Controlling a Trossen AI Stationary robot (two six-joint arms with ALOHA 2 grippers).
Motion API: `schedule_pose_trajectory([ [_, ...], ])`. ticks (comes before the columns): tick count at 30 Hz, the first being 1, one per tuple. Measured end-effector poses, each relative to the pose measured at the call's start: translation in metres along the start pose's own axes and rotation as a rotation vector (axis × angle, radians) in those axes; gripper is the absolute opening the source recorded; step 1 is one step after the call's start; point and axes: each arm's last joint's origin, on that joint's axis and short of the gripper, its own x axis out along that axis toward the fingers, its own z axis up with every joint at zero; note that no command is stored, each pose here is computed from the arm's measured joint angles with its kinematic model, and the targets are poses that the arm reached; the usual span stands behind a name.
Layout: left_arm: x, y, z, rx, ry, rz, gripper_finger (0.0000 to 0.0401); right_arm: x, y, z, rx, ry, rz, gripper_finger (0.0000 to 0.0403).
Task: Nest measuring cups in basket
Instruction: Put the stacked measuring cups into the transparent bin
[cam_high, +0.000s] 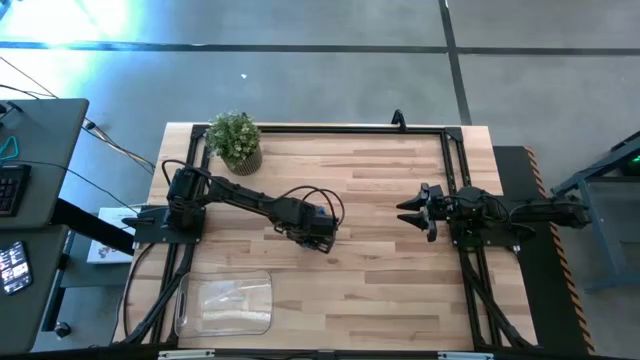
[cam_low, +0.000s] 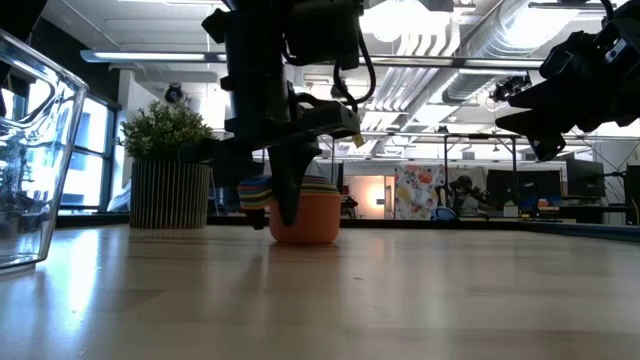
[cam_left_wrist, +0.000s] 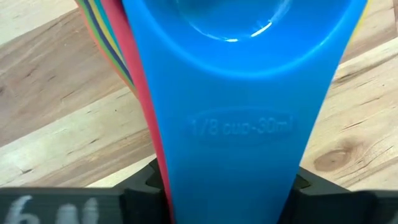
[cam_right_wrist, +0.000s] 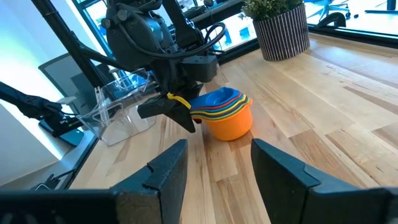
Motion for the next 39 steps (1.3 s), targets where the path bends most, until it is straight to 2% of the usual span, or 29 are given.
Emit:
schedule_pose_trajectory([
  [5,0.000,0.000,0.000,0.007,0.000,0.000,0.0129,0.000,0.000,0.000,0.000,0.000,0.000,0.0169],
  [39,-0.011,0.002,-0.001,0.071,0.010,-0.004,0.0128,0.000,0.000,0.000,0.000,0.000,0.000,0.0169],
])
